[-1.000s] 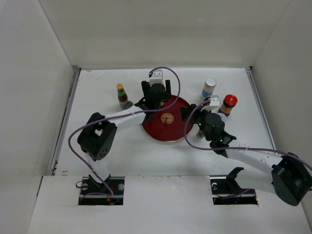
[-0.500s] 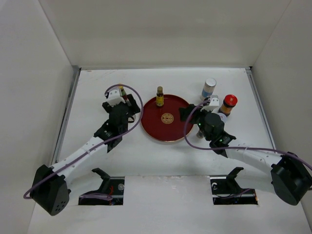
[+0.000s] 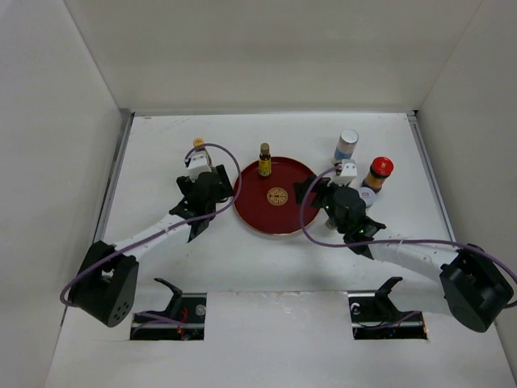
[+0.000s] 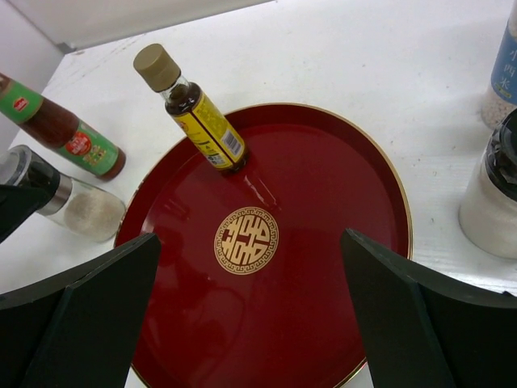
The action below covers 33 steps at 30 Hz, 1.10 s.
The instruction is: Organize the condiment bottles
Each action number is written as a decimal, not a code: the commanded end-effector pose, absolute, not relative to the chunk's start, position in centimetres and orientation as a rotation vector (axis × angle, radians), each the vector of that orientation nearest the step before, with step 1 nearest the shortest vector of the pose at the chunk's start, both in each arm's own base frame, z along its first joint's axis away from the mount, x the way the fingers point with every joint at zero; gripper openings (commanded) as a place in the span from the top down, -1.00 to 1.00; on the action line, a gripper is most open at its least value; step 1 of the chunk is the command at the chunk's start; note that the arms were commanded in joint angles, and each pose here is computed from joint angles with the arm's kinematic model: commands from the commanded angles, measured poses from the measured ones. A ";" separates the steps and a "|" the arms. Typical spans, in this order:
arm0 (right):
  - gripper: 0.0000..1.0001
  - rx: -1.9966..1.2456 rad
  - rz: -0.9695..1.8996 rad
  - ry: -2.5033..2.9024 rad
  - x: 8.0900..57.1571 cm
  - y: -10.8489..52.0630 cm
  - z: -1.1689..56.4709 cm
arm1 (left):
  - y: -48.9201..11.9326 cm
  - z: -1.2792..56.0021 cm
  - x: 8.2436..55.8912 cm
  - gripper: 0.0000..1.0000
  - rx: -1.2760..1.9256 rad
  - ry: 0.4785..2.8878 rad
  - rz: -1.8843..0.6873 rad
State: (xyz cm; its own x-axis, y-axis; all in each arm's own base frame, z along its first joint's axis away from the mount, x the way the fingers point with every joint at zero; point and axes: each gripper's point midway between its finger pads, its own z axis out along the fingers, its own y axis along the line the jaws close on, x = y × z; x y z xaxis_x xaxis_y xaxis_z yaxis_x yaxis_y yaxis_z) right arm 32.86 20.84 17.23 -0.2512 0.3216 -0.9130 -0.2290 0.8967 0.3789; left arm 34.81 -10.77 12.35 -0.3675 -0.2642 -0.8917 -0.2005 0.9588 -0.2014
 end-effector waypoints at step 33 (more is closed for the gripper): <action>-1.00 0.052 0.579 1.689 33.3 22.5 19.5 | -10.5 16.1 40.1 0.11 -0.347 1.810 0.035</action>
State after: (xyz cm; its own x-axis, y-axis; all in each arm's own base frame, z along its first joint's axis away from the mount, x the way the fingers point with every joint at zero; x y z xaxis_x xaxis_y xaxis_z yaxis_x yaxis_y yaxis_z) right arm 32.87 21.24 16.55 -0.2682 0.3075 -0.9130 -0.2323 0.8991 0.3711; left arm 38.64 -9.94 13.29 -0.3026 -0.1778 -0.9364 -0.2593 0.9608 -0.0986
